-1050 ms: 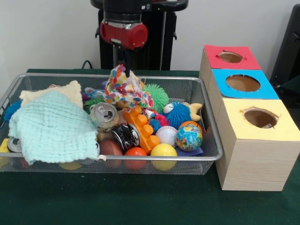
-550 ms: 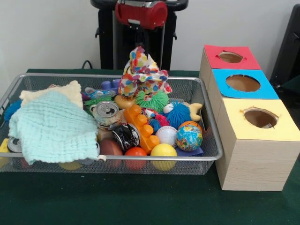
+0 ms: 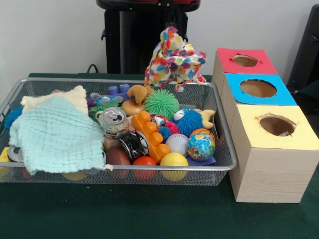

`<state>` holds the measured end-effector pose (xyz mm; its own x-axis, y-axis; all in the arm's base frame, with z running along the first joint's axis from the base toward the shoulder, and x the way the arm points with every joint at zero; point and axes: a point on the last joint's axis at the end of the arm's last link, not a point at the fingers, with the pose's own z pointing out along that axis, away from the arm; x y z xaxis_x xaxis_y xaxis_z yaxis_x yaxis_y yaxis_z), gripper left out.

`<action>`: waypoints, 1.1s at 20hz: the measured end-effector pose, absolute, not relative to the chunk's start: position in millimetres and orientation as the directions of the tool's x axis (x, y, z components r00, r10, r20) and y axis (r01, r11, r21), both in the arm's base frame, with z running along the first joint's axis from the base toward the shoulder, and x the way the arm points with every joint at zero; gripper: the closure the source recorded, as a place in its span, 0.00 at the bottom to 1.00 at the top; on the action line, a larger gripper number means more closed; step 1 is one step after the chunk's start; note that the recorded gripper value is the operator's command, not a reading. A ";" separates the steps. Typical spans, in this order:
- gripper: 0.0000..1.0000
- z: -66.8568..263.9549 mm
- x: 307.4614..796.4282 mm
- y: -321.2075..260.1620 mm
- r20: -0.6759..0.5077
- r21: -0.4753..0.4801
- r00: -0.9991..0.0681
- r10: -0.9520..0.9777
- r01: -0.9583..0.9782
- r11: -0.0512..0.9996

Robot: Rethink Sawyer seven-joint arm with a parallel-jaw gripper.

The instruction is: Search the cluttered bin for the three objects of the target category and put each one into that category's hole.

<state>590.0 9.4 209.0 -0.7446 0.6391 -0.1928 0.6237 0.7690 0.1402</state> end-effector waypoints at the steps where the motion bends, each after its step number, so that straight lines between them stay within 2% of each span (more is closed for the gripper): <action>1: 1.00 216.2 593.9 15.3 -0.196 0.138 -0.753 0.629 0.614 0.777; 8: 1.00 262.9 627.4 63.1 -0.226 0.139 -0.799 0.557 0.540 0.830; 13: 1.00 282.4 651.5 88.3 -0.268 0.154 -0.797 0.542 0.520 0.840; 17: 1.00 290.5 678.0 113.7 -0.302 0.179 -0.769 0.563 0.534 0.826; 22: 1.00 285.1 698.3 129.7 -0.295 0.212 -0.733 0.612 0.575 0.790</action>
<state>698.3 129.7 285.1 -0.7334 0.6123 -0.2953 0.5748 0.7905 0.2116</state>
